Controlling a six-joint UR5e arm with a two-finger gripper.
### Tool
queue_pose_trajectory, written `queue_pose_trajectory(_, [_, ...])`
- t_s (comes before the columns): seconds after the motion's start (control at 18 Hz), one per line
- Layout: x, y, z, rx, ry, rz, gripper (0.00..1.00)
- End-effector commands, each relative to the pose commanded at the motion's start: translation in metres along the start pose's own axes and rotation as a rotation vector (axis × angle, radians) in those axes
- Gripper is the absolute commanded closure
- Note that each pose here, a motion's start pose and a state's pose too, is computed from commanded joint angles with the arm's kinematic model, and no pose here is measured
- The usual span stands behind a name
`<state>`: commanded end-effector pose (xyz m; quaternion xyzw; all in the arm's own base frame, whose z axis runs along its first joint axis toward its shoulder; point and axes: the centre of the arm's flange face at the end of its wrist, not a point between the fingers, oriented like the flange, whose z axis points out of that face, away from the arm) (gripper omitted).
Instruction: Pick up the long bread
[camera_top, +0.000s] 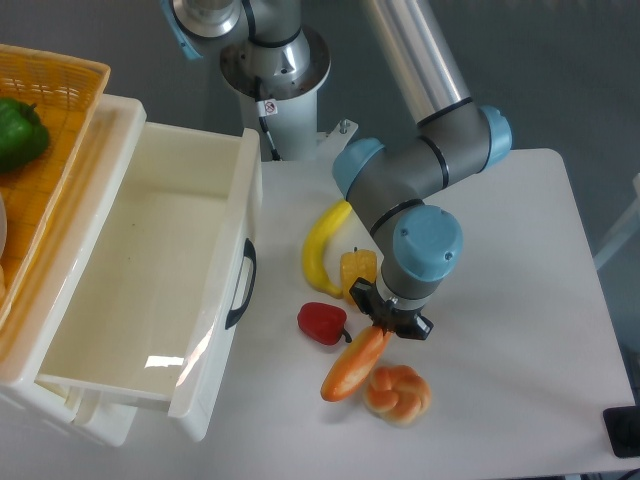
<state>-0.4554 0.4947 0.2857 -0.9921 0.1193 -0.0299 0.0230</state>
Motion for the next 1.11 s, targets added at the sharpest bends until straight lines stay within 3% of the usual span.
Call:
queue_pose_trajectory(0.17, [0.009,0.008,-0.026,-0.003,0.008,0.070,1.00])
queue_pose_trajectory(0.61, [0.038,0.011,-0.077,0.034,0.011,0.079,1.00])
queue_pose_trajectory(1.11, [0.035,0.033,-0.082,0.024,0.041,0.131,1.00])
